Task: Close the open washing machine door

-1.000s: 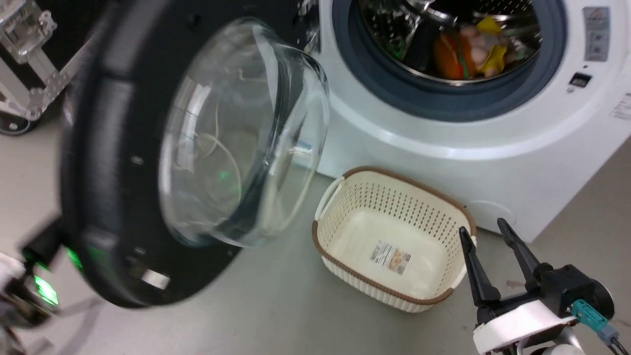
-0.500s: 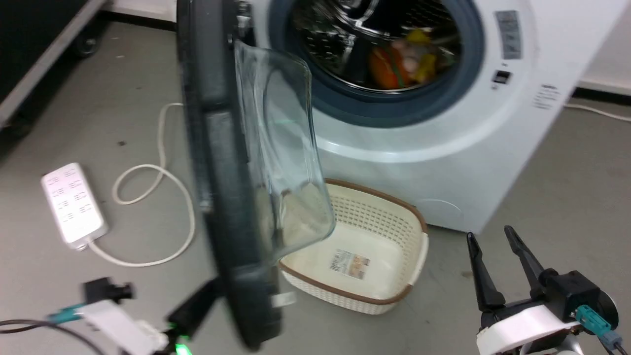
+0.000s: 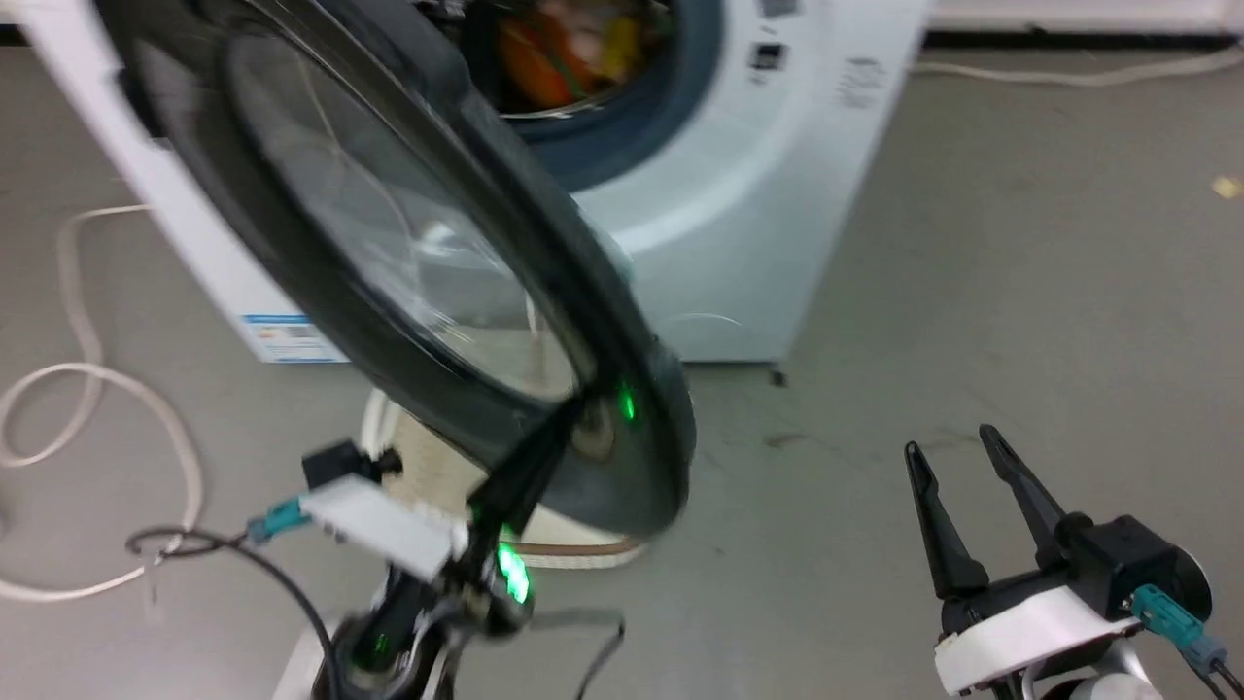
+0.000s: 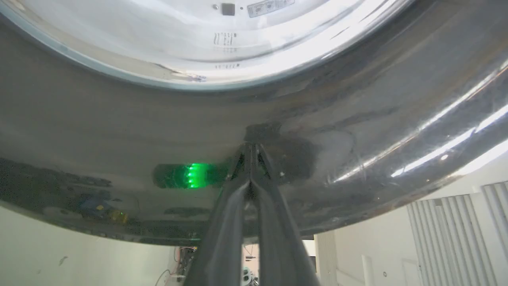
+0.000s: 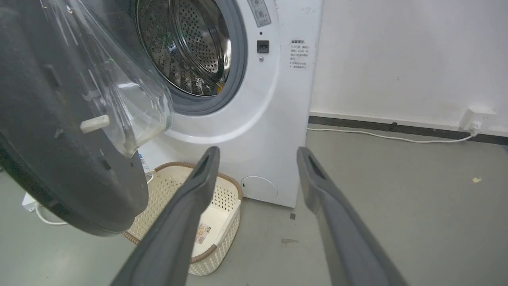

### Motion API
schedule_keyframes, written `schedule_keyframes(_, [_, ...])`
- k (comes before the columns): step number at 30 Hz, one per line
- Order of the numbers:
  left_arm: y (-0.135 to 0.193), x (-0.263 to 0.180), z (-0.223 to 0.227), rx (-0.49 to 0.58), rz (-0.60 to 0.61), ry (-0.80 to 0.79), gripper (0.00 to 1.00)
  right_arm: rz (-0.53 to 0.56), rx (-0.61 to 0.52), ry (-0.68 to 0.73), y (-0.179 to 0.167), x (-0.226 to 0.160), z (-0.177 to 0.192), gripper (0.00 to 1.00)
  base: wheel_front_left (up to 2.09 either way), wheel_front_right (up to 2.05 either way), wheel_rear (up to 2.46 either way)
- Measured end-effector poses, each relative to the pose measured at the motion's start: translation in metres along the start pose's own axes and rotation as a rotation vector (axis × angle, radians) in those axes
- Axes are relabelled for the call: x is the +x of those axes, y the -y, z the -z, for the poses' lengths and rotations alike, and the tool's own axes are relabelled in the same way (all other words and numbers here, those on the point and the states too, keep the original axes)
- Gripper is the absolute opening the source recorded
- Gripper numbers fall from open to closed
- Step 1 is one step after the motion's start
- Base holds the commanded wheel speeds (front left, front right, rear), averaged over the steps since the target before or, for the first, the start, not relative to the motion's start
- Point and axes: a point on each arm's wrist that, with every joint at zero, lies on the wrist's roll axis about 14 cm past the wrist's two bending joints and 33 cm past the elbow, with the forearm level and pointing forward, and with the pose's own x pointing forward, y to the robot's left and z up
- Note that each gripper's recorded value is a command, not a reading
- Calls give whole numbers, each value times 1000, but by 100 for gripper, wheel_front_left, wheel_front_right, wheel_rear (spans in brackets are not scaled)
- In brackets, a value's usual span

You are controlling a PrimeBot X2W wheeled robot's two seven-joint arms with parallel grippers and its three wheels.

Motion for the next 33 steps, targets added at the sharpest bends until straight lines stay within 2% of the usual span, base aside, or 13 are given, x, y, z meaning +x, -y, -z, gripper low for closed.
schedule_keyframes(9, [10,102,-12,-122,45,85,0,129,5,-53,39,-23,18,100,0,0,0])
schedule_keyframes(15, [16,144,-19,-120,39,118,0,139,19,-70,41,-21,25,100,0,0,0])
schedule_keyframes(23, [12,135,-23,-87,12,142,0,103,31,-34,31,-11,18,100,0,0,0])
schedule_keyframes(25, [8,124,-22,-24,-7,139,0,97,32,-15,29,-10,12,100,0,0,0])
schedule_keyframes(28, [-5,94,-25,138,-52,167,0,93,33,12,28,-11,4,100,0,0,0])
schedule_keyframes(29, [-6,82,-29,196,-58,186,55,88,33,19,26,-11,1,100,0,0,0])
schedule_keyframes(30, [-7,70,-34,256,-64,214,100,83,34,27,25,-12,-1,100,0,0,0])
schedule_keyframes(33, [-9,27,-53,451,-82,296,100,62,39,45,18,-14,-7,100,0,0,0])
